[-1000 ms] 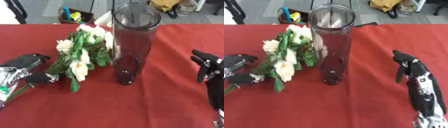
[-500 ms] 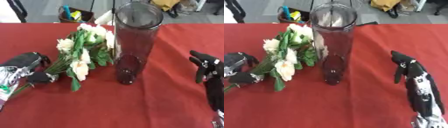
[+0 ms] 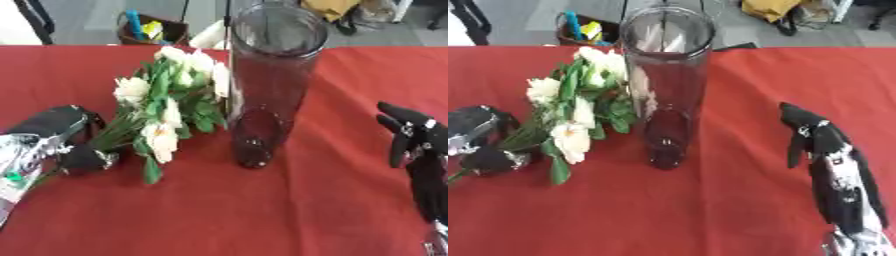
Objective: Arrange flowers into the vase.
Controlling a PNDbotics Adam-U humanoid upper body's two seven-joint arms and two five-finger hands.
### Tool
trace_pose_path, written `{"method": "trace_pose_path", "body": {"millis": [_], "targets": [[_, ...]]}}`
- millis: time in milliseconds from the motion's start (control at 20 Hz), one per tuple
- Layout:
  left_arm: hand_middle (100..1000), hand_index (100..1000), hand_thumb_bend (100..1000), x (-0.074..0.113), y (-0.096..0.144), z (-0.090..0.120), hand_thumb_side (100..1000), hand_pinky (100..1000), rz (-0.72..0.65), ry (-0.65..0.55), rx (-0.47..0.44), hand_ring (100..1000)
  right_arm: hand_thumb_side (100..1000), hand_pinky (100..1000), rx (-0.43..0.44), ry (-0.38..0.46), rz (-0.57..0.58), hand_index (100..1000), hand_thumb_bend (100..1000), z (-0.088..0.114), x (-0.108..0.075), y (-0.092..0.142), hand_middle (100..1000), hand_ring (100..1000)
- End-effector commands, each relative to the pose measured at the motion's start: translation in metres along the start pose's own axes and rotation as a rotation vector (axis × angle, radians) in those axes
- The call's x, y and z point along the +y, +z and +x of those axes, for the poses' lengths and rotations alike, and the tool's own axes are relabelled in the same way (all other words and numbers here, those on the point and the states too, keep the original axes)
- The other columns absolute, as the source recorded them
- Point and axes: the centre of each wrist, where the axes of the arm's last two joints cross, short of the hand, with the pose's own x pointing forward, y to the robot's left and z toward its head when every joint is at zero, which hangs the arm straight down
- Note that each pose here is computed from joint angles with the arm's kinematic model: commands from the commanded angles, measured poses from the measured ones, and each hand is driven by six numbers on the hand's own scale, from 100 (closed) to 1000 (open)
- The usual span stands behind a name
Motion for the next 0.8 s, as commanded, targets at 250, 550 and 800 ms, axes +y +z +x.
{"method": "trace_pose_path", "body": {"millis": [250, 550, 800], "targets": [[492, 717, 274, 0.0024, 0.0004, 0.0068, 487, 281, -0.010, 0.028, -0.010, 277, 1000, 921, -0.015, 0.007, 0.003, 806, 100, 0.0045, -0.0002, -0.0035, 253, 924], [428, 646, 100, 0.0012, -0.0007, 0.0072, 412, 217, 0.006, 0.050, 0.014, 207, 1000, 923, -0.011, 0.009, 0.006, 807, 100, 0.0046, 0.0002, -0.0039, 250, 925], [379, 592, 100, 0.0054, 0.0012, 0.0071, 400, 132, 0.022, 0.069, 0.030, 123, 1000, 925, -0.007, 0.009, 0.009, 807, 100, 0.0046, 0.0008, -0.0038, 249, 926]]}}
